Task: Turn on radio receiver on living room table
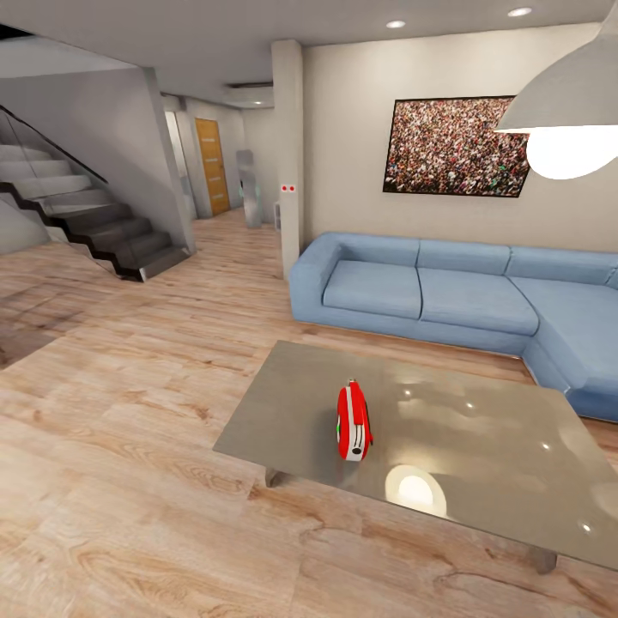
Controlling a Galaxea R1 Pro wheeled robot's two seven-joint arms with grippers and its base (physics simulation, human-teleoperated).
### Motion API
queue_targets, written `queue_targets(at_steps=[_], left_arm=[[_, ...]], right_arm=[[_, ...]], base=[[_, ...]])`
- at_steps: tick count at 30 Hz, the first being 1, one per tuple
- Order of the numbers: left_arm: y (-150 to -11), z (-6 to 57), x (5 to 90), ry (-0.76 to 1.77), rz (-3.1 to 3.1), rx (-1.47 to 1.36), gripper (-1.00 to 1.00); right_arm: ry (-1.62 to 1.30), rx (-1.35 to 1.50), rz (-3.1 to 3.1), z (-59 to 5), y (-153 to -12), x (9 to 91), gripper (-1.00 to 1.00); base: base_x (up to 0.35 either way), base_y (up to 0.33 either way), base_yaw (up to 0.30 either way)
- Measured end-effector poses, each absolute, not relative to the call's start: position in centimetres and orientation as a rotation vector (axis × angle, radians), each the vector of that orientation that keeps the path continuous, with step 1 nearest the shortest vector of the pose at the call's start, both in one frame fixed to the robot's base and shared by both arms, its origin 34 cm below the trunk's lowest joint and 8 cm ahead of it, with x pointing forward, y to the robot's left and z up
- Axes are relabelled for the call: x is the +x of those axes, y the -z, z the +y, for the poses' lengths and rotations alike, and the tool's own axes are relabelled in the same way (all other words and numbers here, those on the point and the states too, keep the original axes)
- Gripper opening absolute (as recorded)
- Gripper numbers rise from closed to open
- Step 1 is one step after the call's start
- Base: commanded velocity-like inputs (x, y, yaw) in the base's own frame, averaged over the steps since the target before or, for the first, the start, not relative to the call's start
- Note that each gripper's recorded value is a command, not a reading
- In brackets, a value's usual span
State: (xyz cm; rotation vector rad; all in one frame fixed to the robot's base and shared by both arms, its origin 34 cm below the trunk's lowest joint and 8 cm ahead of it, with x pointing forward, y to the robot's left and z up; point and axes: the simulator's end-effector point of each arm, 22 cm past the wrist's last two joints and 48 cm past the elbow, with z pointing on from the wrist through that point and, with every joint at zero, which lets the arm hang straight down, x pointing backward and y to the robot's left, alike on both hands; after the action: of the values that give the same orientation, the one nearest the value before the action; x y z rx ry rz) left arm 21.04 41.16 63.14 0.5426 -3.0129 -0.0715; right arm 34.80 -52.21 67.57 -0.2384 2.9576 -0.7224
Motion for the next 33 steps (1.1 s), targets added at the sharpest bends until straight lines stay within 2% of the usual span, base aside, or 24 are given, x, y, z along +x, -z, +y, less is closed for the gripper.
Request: queue_targets(at_steps=[6, 9, 13, 19, 33], left_arm=[[-62.7, 40.0, 15.6, 0.085, -3.016, 0.527, -1.0], [-62.6, 38.8, 12.5, 0.076, -2.993, 0.513, -1.0], [-62.6, 36.9, 8.9, 0.06, -2.994, 0.493, -1.0], [-63.6, 36.4, 3.2, 0.073, -2.933, 0.479, -1.0], [-63.5, 33.8, 1.7, 0.027, -2.91, 0.457, -1.0]], right_arm=[[0.662, -0.299, 3.031, -50.6, -65.5, 25.9, 1.0], [0.515, -0.238, 3.107, -48.0, -64.3, 21.6, 1.0], [0.338, -0.148, 3.172, -45.2, -63.5, 18.2, 1.0], [0.229, -0.145, 3.248, -41.1, -62.8, 12.9, 1.0], [0.216, -0.167, 3.264, -40.1, -62.7, 11.8, 1.0]], base=[[0.0, 0.0, 0.0], [0.0, 0.0, 0.0], [0.0, 0.0, 0.0], [0.0, 0.0, 0.0], [0.0, 0.0, 0.0]])
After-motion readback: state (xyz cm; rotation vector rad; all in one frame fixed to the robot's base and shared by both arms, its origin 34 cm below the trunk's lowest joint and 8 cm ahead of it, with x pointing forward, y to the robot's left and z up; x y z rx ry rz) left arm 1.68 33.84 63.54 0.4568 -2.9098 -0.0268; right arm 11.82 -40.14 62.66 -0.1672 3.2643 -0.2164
